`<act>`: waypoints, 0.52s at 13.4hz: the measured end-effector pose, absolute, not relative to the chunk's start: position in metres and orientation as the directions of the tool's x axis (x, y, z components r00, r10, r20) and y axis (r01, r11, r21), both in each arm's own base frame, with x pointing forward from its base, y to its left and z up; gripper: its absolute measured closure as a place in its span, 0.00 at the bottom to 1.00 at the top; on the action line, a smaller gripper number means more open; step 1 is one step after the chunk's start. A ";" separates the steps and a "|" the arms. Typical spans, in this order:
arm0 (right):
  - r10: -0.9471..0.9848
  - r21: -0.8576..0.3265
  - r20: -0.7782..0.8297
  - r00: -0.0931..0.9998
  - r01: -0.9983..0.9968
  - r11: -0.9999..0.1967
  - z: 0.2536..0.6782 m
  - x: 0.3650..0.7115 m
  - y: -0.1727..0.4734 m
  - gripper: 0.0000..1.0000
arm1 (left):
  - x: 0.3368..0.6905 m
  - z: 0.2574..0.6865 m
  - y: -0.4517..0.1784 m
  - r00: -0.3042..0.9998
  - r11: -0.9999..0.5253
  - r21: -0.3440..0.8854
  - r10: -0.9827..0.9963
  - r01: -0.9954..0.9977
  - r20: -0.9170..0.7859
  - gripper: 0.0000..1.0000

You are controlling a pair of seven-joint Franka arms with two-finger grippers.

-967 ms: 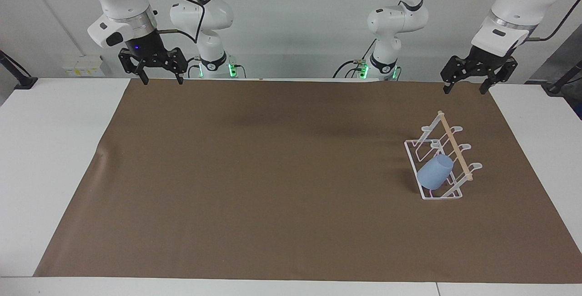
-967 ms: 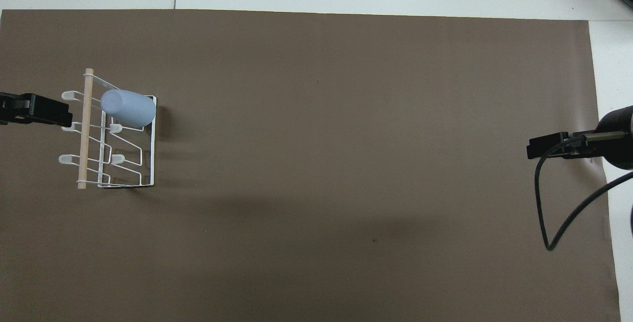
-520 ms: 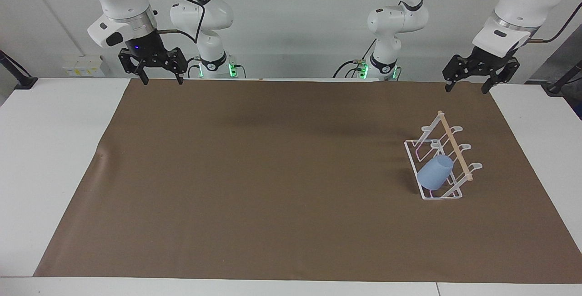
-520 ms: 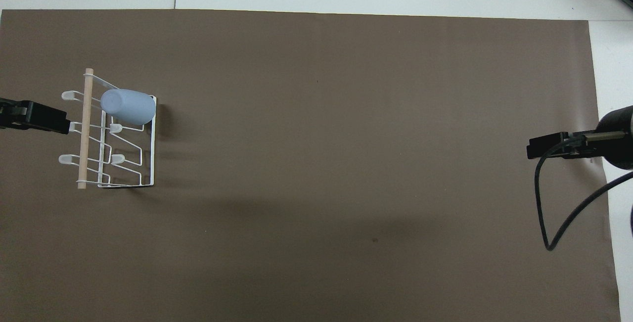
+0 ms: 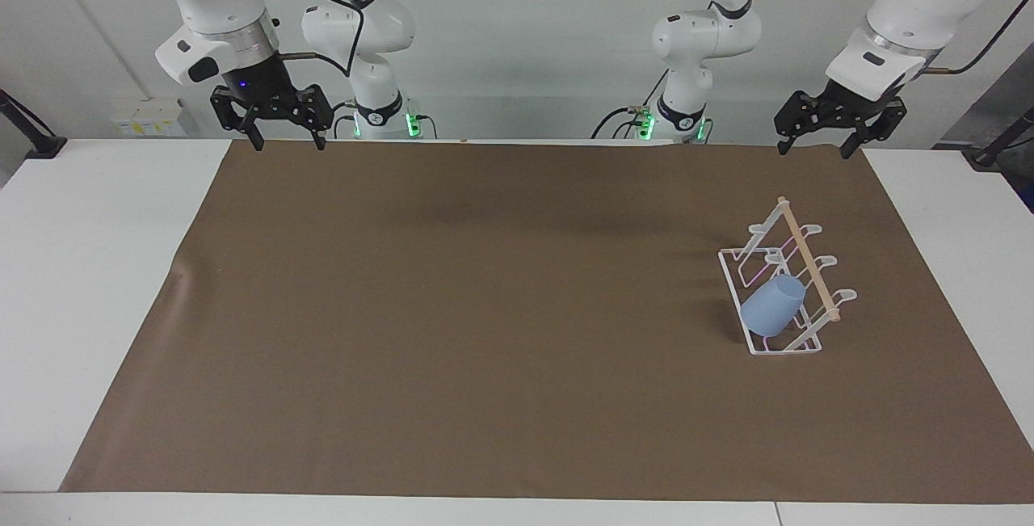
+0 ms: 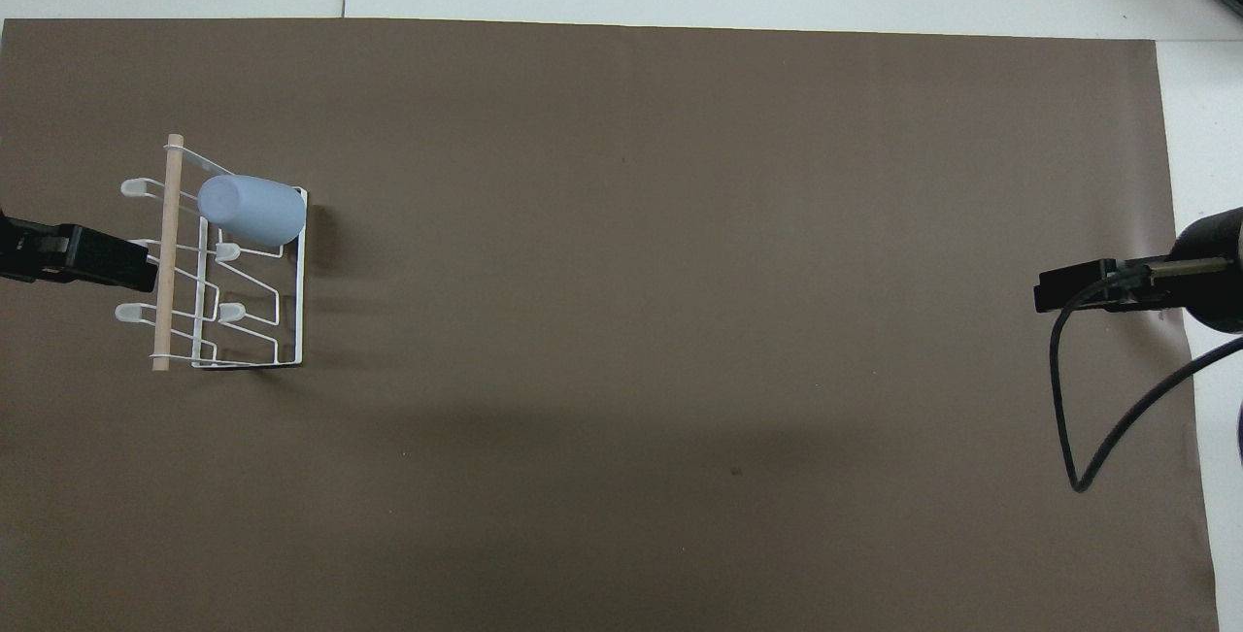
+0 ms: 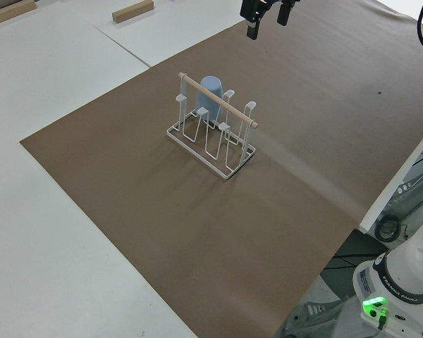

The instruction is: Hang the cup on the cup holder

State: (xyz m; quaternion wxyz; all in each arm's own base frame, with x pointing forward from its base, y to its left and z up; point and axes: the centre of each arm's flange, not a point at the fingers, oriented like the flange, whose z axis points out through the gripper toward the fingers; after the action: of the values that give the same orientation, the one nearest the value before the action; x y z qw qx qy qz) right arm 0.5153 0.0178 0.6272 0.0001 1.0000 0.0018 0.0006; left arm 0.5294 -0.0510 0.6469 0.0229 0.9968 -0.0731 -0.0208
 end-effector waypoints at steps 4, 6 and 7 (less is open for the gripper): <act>0.004 0.000 0.001 1.000 0.004 -1.000 0.627 0.515 0.018 0.00 | 0.529 0.646 -0.050 0.985 -0.986 0.034 -0.165 -0.164 -0.040 0.00; 0.004 0.000 0.001 1.000 0.004 -1.000 0.627 0.515 0.018 0.00 | 0.530 0.646 -0.047 0.983 -0.984 0.013 -0.177 -0.176 -0.042 0.00; 0.004 0.000 0.001 1.000 0.004 -1.000 0.627 0.515 0.018 0.00 | 0.530 0.646 -0.046 0.984 -0.985 0.010 -0.175 -0.175 -0.042 0.00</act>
State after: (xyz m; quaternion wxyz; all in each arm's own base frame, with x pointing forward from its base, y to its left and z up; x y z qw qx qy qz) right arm 0.5153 0.0178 0.6272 0.0001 1.0000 0.0018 0.0006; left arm 0.5296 -0.0462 0.6464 0.0033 0.9959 -0.0879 -0.0214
